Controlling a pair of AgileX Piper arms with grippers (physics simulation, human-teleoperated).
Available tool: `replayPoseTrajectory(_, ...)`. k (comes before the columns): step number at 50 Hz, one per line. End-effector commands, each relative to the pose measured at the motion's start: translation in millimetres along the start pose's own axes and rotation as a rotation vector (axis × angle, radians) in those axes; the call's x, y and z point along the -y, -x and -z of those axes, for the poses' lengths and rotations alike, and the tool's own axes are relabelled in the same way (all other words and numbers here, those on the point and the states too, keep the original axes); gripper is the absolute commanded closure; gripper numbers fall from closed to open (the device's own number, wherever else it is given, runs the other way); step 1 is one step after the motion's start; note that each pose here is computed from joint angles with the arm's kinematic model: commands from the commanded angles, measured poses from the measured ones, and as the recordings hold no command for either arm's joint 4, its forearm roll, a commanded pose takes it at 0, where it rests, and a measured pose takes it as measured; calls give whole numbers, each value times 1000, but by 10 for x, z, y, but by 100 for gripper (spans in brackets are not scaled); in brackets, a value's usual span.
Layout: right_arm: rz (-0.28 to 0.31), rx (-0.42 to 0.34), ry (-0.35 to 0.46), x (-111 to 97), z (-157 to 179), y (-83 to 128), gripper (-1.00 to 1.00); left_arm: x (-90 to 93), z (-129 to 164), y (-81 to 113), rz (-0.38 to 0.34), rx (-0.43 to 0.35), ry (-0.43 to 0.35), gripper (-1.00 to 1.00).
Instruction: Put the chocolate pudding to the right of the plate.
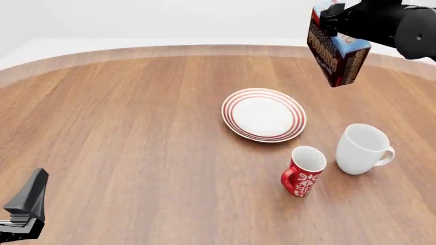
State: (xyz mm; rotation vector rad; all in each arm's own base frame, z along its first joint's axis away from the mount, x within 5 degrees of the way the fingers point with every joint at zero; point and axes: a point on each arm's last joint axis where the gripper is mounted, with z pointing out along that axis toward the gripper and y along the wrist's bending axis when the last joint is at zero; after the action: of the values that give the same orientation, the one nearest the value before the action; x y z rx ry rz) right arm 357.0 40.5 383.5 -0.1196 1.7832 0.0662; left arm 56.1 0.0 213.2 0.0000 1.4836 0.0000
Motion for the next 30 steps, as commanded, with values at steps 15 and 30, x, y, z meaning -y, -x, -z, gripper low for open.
replayPoseTrajectory(15, -51, -61, -104, 432, -616, -461, 100, 0, 0, 0, 0, 0, 0, -100)
replayPoseTrajectory(30, -54, -94, -141, 625, -893, -699, 100, 0, 0, 0, 0, 0, 0, -100)
